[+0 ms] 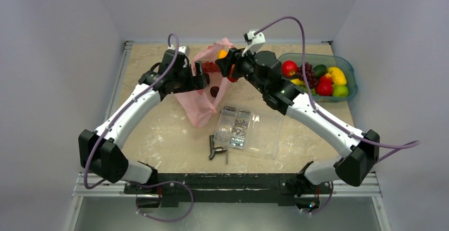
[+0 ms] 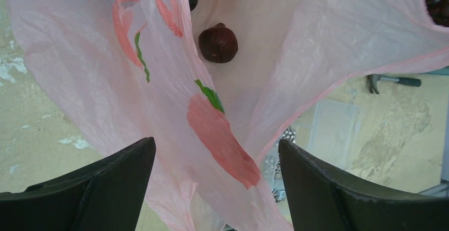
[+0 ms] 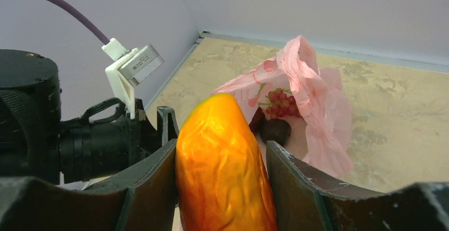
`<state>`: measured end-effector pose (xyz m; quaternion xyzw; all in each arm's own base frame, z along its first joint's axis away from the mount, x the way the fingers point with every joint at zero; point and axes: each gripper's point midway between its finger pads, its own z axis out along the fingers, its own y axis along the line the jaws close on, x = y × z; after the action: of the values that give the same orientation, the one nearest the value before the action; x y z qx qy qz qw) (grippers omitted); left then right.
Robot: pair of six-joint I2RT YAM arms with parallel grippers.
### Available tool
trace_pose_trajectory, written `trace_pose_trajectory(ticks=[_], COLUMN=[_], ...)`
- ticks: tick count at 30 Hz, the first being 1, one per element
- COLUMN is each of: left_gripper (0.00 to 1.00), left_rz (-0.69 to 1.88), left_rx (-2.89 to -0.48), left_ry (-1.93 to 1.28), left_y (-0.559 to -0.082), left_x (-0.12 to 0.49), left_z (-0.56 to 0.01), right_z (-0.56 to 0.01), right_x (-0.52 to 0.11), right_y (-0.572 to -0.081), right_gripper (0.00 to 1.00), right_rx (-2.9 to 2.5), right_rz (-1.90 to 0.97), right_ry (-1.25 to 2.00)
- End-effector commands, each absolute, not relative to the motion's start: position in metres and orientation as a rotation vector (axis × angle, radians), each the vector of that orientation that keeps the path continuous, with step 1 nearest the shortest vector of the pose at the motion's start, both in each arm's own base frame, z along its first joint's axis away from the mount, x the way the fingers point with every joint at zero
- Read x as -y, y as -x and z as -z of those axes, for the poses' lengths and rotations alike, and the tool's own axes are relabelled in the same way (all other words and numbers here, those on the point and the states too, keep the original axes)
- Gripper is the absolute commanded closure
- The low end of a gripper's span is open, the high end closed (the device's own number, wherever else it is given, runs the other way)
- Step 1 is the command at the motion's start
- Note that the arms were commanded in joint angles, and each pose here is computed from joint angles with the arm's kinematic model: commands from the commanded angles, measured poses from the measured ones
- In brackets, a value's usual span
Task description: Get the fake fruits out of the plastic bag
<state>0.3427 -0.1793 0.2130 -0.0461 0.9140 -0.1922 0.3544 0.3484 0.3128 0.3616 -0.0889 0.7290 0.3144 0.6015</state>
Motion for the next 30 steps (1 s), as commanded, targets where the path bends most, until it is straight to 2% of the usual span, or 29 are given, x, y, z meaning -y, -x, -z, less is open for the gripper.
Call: trace_pose_trajectory(ticks=[1,3,5,8,11,14,15,22,30], left_gripper=[0.19,0.3,0.45,0.6,0.83,0.92,0.99,1.0,1.0], left_rz=[0.475,0.465,0.447,0.453,0.479,0.501,0.496,0.426,0.43], left_rx=[-2.423,-2.457,-2.502,-2.534,-2.496,-2.45,-2.435,-2.352,-2.357], left_ry=[0.112,0.042,-0.058,-0.157,-0.218,-0.284,-0.305,-0.336,-0.339], left_y=[-0.338,-0.332,-0.325,-0.319,-0.316,-0.312,-0.312,-0.318,-0.311], left_x=[0.181,0.181,0.179,0.17,0.162,0.161,0.16,0.145,0.143], left_z=[-0.196,-0.191,-0.189,-0.194,-0.202,-0.21,-0.212,-0.214,-0.211], right_z=[-0.399,-0.405,-0.411,-0.412,-0.41,-0.399,-0.394,-0.32,-0.201], right_x=[-0.29,-0.28,-0.268,-0.243,-0.209,-0.167,-0.147,-0.058,-0.023], right_y=[-0.34,-0.337,-0.336,-0.334,-0.339,-0.351,-0.359,-0.407,-0.449], right_gripper=[1.0,1.0,1.0,1.0,1.0,1.0,1.0,1.0,1.0], right_rx=[-1.587,-1.571,-1.557,-1.555,-1.548,-1.563,-1.569,-1.692,-1.976], right_rz=[-0.7,-0.671,-0.629,-0.532,-0.407,-0.261,-0.206,0.04,0.312], right_ry=[0.162,0.148,0.129,0.087,0.003,-0.107,-0.159,-0.38,-0.34])
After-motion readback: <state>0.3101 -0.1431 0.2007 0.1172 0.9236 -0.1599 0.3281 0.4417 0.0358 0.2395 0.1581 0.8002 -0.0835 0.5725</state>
